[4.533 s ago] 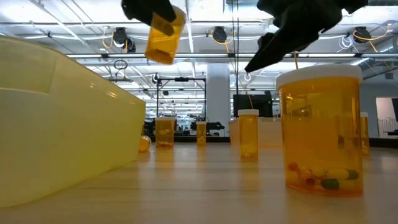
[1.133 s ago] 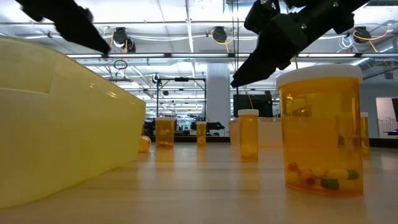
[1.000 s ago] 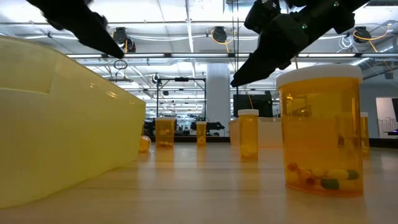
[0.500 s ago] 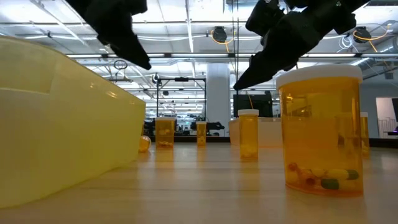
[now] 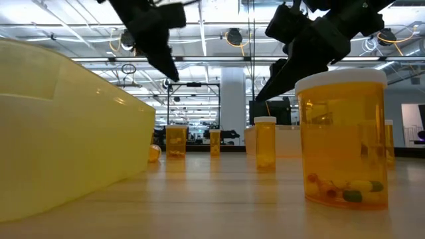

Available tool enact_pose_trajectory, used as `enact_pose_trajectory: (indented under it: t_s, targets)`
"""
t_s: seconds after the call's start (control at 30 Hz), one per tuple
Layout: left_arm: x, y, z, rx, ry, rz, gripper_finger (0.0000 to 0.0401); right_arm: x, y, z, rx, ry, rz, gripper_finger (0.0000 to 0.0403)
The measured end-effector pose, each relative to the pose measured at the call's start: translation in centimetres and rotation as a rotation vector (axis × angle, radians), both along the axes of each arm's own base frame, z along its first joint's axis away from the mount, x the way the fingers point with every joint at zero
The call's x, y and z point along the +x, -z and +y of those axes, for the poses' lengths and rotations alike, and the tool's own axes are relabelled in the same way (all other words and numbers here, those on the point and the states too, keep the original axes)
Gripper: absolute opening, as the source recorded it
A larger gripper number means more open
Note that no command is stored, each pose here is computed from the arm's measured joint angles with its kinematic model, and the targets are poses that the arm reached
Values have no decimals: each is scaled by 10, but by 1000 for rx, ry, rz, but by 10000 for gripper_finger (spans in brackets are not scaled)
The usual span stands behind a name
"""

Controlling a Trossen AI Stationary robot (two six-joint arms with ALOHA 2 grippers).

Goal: Pick and place medicine bottles into bin by pill shape (circle, oval)
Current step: Put the large pill bottle into the yellow bin

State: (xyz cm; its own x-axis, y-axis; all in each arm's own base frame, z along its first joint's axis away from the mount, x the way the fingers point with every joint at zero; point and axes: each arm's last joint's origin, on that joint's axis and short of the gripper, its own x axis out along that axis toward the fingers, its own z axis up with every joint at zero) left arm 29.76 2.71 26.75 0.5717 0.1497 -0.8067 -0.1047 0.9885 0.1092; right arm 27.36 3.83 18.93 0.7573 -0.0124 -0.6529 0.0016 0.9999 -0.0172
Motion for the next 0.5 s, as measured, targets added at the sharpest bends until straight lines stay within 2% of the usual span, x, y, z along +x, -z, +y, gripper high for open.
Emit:
enact_pose_trajectory:
  t_s: [0.2, 0.5]
  targets:
    - [11, 18, 12, 0, 21, 87, 306, -2, 2, 0, -4, 1, 28, 325]
    - [18, 39, 33, -16, 1, 150, 355, -2, 2, 0, 2, 6, 33, 325]
